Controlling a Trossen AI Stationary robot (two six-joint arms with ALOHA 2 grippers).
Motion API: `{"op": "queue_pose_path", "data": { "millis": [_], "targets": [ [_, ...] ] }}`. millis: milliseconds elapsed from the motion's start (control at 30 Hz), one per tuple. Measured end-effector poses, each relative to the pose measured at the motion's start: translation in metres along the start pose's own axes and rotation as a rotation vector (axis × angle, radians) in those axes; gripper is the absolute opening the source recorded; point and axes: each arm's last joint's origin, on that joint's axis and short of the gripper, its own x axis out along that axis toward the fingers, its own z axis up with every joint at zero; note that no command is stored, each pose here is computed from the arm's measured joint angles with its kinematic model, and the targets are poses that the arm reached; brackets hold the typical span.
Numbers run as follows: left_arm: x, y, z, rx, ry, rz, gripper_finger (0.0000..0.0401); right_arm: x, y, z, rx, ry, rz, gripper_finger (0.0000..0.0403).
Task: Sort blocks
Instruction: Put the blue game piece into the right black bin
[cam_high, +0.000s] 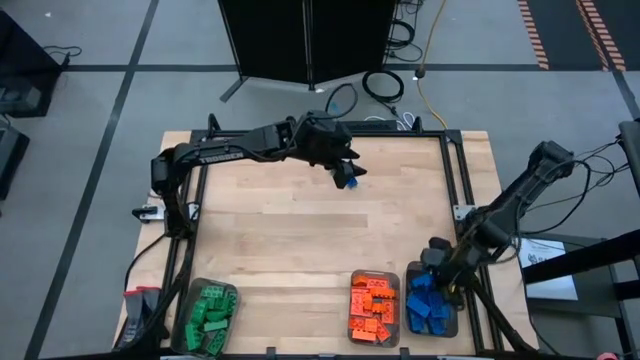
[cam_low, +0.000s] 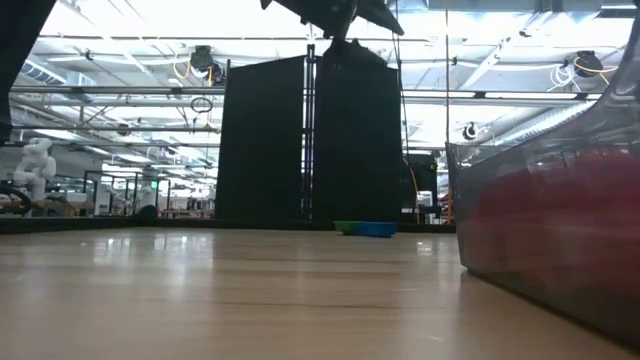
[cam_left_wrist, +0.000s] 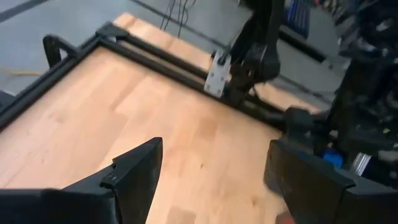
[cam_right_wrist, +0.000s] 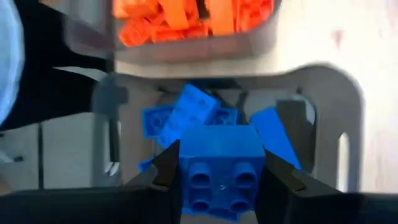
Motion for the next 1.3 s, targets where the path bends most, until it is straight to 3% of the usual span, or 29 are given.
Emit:
{"op": "queue_pose_path", "data": {
  "millis": [267,400,500,633,800,1033,1300],
  "targets": [
    [0.004,0.0,-0.013,0.088,0.109,0.018,0.0295,0.042,0.006,-0.007,0.111,0.118,-0.15,0.0122],
    [0.004,-0.003,-0.015,0.166,0.124,0.01,0.0295,0.051,0.005,-0.008,0.161,0.138,-0.194,0.0224],
    [0.006,-0.009,-0.017,0.322,0.128,0.028,0.0295,0.053,0.003,-0.008,0.21,0.156,-0.21,0.0308],
    [0.014,-0.01,-0.021,0.547,0.132,0.097,0.0295,0.053,0.003,-0.007,0.273,0.171,-0.198,0.0361],
    [0.041,0.01,-0.035,0.671,0.215,0.108,0.0295,0.048,0.012,0.0,0.265,0.149,-0.16,0.0356],
    [0.084,0.059,-0.067,0.67,0.382,0.122,0.0295,0.042,0.019,0.005,0.263,0.135,-0.145,0.0339],
    [0.109,0.074,-0.096,0.774,0.509,0.072,0.0295,0.042,0.019,0.006,0.271,0.119,-0.152,0.0339]
  ]
}}
